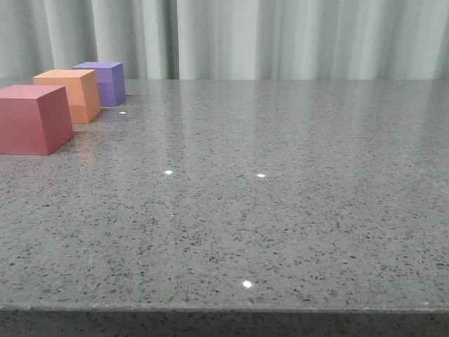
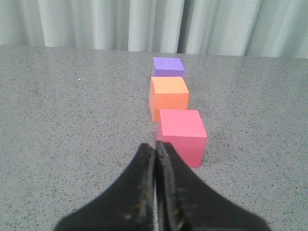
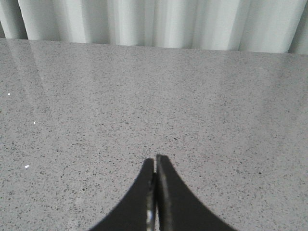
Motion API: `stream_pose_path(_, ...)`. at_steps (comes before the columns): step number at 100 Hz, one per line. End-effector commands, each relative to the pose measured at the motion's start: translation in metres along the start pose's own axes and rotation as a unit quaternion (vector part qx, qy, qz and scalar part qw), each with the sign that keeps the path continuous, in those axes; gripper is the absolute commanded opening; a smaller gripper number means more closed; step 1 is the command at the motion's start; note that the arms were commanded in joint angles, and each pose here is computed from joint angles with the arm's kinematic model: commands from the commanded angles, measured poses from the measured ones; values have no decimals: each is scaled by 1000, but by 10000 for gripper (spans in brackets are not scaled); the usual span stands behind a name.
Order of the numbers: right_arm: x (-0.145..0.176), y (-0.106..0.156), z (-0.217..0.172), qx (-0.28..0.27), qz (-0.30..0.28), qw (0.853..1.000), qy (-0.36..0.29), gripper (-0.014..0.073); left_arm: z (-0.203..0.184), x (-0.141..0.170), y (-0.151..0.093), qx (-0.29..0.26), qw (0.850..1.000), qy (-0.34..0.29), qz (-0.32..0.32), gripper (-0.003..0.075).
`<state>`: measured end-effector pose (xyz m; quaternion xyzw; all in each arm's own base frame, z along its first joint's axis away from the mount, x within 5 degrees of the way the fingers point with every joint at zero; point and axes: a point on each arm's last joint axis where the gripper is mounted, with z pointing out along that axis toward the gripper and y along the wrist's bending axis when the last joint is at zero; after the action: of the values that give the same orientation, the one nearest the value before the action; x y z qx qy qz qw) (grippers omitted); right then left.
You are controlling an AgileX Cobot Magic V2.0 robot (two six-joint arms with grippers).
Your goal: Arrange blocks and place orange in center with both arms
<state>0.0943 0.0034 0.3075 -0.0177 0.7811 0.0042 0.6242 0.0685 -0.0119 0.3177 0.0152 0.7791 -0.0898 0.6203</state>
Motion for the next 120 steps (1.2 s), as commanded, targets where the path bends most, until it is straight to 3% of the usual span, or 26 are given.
stream_pose_path(1,-15,1,-3,-6,-11,999,-49,-66,-2,-14,-1,4,999,-47,-3,-19)
stream_pose_path(27,-15,1,-3,-6,-11,999,-49,-66,3,4,4,-8,995,-98,34,-19)
stream_pose_path(41,-15,1,-3,-6,-11,999,-49,-66,4,32,8,-14,989,-143,40,-19)
stream_pose_path(79,-15,1,-3,-6,-11,999,-49,-66,8,108,20,-42,981,-186,44,-19)
stream_pose_path(120,-15,1,-3,-6,-11,999,-49,-66,8,109,20,-43,978,-195,60,-19)
